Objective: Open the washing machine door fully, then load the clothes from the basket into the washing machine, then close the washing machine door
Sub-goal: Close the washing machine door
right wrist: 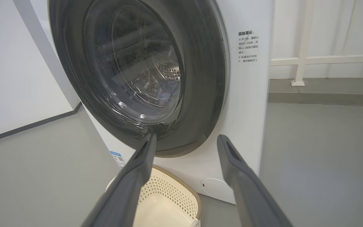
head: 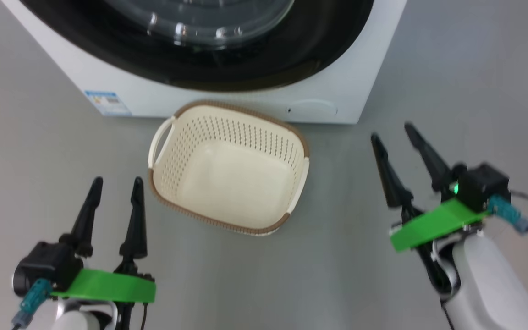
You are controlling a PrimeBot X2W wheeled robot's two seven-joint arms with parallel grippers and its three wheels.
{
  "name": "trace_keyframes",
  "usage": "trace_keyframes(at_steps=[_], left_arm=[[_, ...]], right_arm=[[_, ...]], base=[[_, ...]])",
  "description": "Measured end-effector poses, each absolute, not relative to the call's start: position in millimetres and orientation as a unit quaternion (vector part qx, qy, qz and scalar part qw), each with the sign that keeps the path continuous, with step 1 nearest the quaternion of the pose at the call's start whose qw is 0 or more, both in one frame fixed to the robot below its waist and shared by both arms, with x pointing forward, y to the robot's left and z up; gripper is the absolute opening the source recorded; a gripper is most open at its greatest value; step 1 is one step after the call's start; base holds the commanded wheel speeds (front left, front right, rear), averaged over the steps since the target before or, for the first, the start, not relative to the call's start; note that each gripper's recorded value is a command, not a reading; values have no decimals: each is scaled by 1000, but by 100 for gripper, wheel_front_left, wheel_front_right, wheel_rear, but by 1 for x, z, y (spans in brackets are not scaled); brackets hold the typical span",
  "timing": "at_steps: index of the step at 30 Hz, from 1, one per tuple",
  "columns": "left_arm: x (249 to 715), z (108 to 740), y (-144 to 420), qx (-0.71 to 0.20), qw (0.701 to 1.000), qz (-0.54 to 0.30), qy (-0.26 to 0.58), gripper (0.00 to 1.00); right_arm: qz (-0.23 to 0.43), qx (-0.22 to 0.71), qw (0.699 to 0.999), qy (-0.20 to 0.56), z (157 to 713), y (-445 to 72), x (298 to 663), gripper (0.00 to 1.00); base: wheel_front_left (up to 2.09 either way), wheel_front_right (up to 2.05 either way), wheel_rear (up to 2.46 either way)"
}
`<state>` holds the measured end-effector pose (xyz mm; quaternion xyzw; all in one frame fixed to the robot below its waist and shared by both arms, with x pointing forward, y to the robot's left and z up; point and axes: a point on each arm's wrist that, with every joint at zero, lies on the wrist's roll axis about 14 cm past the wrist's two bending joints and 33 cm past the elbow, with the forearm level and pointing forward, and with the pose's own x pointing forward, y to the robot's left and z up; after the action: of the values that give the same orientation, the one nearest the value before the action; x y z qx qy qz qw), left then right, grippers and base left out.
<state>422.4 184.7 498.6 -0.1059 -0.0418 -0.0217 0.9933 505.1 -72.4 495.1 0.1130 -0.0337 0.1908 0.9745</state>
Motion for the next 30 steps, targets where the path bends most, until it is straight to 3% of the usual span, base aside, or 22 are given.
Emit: trace_keyframes(at_steps=[13, 30], left_arm=[[384, 513, 198, -93, 994, -1, -56, 100], [341, 513, 197, -90, 994, 2, -56, 100]], right_arm=[[126, 100, 986, -32, 502, -119, 433, 100], [78, 81, 993, -36, 505, -148, 368, 100]], base=[[0, 0, 0], [0, 0, 0]])
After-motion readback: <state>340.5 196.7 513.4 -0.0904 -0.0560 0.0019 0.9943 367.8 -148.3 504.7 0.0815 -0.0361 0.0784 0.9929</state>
